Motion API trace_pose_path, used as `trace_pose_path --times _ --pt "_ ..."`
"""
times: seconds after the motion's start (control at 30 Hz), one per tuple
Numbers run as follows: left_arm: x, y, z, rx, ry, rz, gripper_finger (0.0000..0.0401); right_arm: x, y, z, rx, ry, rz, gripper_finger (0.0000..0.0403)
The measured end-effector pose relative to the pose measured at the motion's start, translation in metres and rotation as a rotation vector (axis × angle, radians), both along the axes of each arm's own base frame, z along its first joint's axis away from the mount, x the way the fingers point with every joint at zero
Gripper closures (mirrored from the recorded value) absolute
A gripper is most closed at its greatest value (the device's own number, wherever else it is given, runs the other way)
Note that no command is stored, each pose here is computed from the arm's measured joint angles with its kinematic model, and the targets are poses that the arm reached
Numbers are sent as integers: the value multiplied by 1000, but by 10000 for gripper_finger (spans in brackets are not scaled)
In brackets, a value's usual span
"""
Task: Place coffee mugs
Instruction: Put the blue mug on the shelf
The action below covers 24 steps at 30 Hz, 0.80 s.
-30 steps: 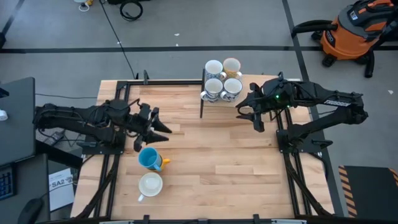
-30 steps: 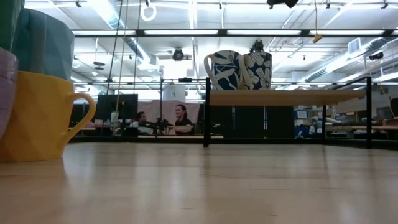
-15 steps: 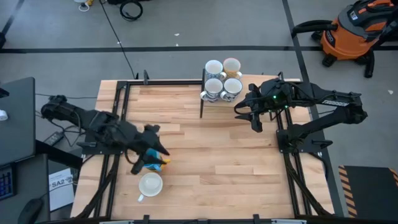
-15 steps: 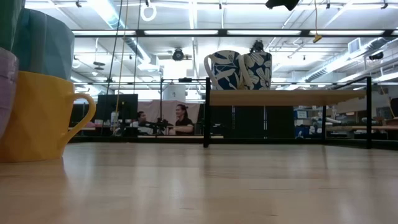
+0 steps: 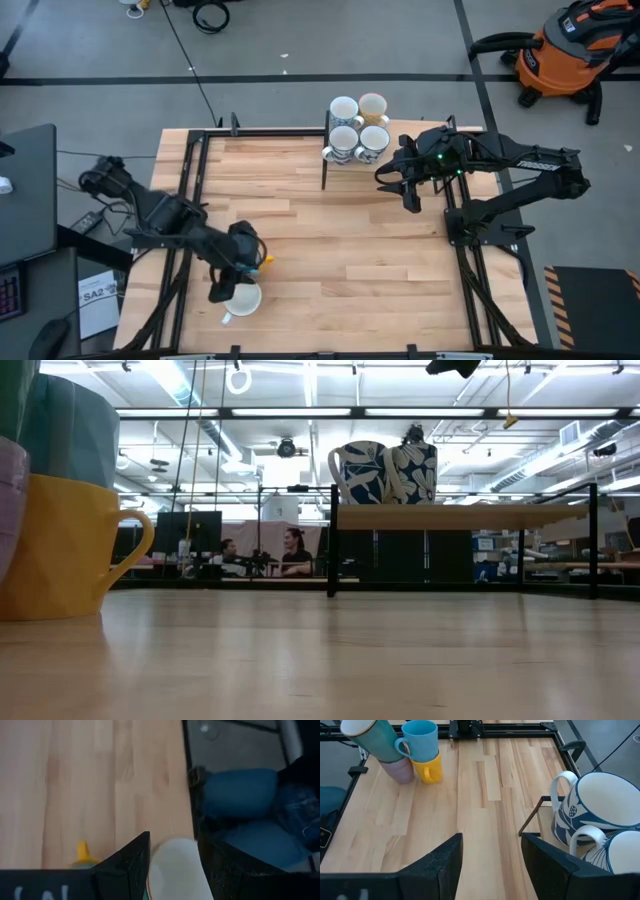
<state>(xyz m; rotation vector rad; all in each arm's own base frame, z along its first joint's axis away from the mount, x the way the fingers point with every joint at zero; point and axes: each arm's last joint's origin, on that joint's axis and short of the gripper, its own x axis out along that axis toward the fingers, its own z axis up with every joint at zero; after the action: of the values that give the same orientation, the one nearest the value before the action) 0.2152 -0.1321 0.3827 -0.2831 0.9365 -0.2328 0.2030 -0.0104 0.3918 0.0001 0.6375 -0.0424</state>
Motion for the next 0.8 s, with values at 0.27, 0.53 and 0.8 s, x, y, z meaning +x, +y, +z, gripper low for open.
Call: trace_pose_path --times 0.27,0.53,0.8 --pt "-11 -10 -3 -14 123 42 229 0 0 0 0 0 0 195" --pt "-17 -9 -9 -9 223 118 229 0 0 0 0 0 0 195" --pt "-15 -11 -16 -5 291 178 229 0 0 0 0 1 0 195"
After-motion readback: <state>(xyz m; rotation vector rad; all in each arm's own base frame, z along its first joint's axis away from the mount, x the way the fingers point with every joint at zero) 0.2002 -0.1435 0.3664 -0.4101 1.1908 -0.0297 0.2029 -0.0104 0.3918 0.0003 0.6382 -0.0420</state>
